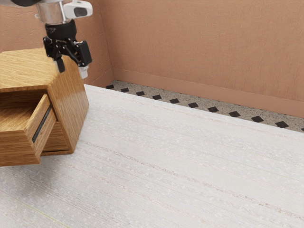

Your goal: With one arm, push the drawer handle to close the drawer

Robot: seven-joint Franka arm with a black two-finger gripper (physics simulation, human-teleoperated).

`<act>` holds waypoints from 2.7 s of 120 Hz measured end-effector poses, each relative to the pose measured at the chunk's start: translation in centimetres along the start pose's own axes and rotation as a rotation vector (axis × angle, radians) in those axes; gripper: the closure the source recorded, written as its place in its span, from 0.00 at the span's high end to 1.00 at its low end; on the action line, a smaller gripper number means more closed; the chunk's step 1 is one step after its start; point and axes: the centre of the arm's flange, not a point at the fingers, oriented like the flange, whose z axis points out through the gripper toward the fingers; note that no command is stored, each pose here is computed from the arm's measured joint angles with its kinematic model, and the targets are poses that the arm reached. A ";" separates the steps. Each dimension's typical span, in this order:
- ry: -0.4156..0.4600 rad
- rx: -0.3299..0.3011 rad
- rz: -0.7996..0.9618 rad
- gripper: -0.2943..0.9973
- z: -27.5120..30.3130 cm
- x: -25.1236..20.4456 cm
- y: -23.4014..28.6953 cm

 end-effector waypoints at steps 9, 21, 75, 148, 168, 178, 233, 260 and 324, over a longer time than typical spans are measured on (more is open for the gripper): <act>0.032 0.002 0.000 0.77 -0.2 0.4 -0.3; 0.050 0.005 -0.005 0.77 -0.2 0.7 -0.7; -0.051 -0.025 -0.252 0.29 6.2 -14.7 -6.9; -0.200 -0.034 -0.599 0.17 16.3 -22.1 -18.6; -0.201 -0.002 -0.624 0.17 17.6 -20.5 -19.8; -0.186 0.012 -0.636 0.17 17.8 -20.1 -20.6; -0.135 0.102 -0.649 0.16 16.1 -14.0 -23.8; -0.134 0.108 -0.640 0.16 16.7 -11.3 -25.0; -0.125 0.114 -0.590 0.16 17.6 -6.1 -28.6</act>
